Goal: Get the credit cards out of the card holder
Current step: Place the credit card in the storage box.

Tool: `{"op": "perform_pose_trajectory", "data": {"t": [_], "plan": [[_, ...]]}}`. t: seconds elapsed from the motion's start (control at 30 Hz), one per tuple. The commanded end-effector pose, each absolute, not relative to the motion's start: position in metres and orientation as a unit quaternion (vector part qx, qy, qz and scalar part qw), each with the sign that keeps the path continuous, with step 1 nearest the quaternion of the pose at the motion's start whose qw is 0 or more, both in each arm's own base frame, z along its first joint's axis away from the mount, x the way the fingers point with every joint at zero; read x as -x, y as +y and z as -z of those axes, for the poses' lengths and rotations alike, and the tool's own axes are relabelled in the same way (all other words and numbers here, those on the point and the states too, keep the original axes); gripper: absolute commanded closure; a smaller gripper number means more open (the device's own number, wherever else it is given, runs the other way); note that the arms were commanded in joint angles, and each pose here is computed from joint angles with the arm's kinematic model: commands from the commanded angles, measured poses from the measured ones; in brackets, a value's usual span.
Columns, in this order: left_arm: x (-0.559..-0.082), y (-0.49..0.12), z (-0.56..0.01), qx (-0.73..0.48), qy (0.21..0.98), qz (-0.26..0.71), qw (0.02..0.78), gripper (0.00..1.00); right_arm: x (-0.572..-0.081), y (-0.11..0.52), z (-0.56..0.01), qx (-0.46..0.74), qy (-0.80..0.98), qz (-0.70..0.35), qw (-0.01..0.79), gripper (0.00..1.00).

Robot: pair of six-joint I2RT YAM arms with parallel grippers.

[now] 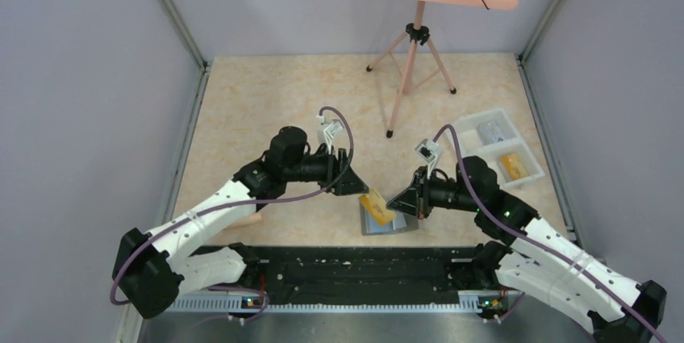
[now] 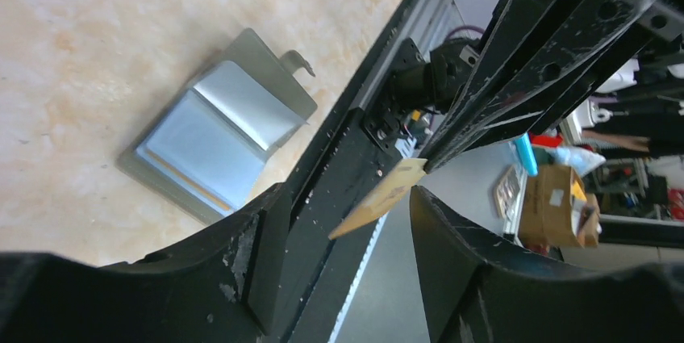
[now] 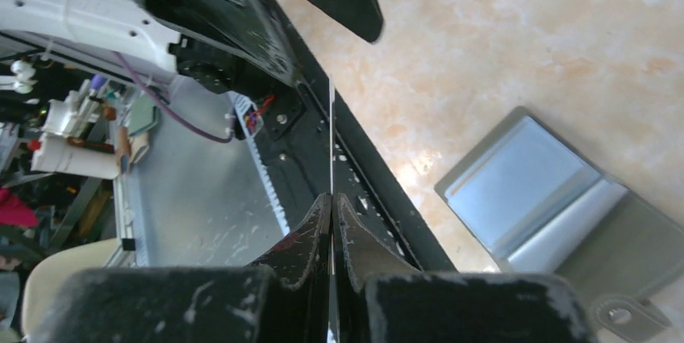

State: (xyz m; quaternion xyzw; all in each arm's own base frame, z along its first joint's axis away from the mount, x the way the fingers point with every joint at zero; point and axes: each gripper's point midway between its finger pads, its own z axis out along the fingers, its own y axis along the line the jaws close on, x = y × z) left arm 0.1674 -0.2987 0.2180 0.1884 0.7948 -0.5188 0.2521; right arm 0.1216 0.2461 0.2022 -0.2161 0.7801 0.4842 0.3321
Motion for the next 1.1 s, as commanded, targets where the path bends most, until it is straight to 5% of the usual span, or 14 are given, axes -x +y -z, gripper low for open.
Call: {"op": "perform_pose_trajectory", "data": {"t": [0.0, 0.17, 0.47, 0.57, 0.7, 0.8, 1.07], "plan": [[-0.153, -0.307, -0.221, -0.239, 0.767, 0.554, 0.220, 0.40, -0.114, 0.258, -0.228, 0.243, 0.733, -0.538, 0.338, 1.00], [-0.150, -0.311, -0.220, -0.242, 0.766, 0.561, 0.200, 0.50, -0.112, 0.260, -0.224, 0.242, 0.734, -0.542, 0.330, 1.00], [-0.141, -0.318, -0.228, -0.247, 0.735, 0.607, 0.172, 1.00, -0.119, 0.259, -0.216, 0.228, 0.746, -0.530, 0.333, 1.00], [-0.140, -0.320, -0.228, -0.239, 0.733, 0.615, 0.163, 1.00, -0.127, 0.258, -0.216, 0.204, 0.755, -0.523, 0.340, 0.97], [-0.152, -0.320, -0.228, -0.214, 0.744, 0.607, 0.177, 1.00, -0.140, 0.254, -0.218, 0.138, 0.768, -0.517, 0.351, 0.66], [-0.164, -0.319, -0.233, -0.187, 0.745, 0.608, 0.200, 1.00, -0.148, 0.247, -0.213, 0.082, 0.774, -0.517, 0.357, 0.53], [-0.200, -0.308, -0.247, -0.108, 0.743, 0.603, 0.269, 1.00, -0.155, 0.234, -0.203, -0.012, 0.755, -0.537, 0.376, 0.45]]}}
